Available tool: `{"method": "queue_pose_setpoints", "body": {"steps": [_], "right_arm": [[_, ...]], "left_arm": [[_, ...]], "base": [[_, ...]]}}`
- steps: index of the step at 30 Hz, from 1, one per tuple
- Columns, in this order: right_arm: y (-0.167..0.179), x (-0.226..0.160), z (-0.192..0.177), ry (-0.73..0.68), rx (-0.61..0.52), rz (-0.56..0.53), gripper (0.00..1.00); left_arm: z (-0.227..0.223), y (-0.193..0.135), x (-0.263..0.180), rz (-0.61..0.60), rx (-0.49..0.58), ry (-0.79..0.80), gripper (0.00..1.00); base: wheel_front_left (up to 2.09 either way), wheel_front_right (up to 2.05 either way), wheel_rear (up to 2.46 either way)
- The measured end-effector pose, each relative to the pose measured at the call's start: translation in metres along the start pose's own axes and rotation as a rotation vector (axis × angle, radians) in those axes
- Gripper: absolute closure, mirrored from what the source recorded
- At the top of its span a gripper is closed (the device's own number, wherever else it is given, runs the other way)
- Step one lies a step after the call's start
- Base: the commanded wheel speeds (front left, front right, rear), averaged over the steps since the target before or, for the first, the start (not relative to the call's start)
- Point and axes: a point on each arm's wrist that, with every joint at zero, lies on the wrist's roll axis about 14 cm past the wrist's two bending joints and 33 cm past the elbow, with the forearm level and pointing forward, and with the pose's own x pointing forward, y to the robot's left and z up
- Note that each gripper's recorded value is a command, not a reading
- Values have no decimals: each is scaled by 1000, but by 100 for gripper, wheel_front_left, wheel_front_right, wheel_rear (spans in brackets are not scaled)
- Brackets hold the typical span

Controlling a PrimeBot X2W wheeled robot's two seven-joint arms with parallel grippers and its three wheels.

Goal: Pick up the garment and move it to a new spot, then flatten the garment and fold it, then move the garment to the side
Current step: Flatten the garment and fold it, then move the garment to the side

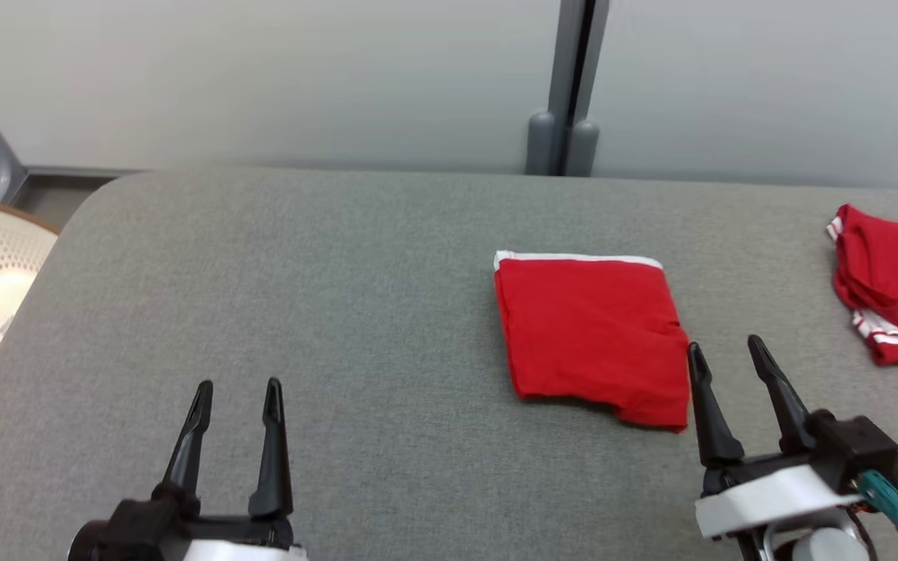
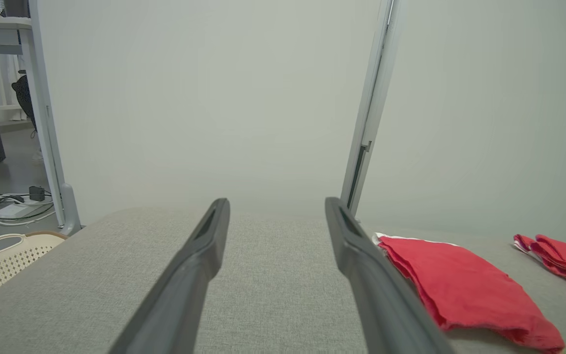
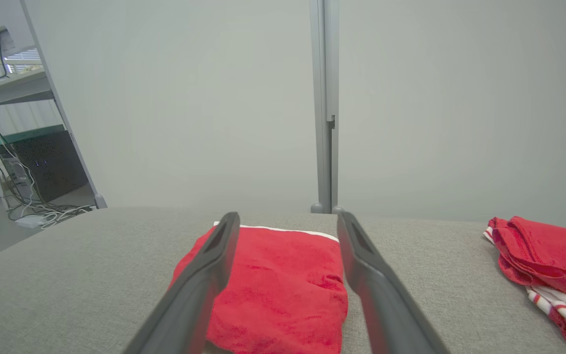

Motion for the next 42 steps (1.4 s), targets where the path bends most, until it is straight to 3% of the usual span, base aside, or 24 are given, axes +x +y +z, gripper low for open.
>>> {"method": "queue_pose_setpoints", "body": {"steps": [14, 42], "right_arm": [[1, -58, -5, 16, -11, -40, 0], [9, -58, -23, 74, -1, -17, 0]], "left_arm": [[-28, -12, -29, -79, 55, 93, 0], [-34, -16, -32, -90, 63, 113, 0]], "base": [[0, 0, 0], [0, 0, 0]]}}
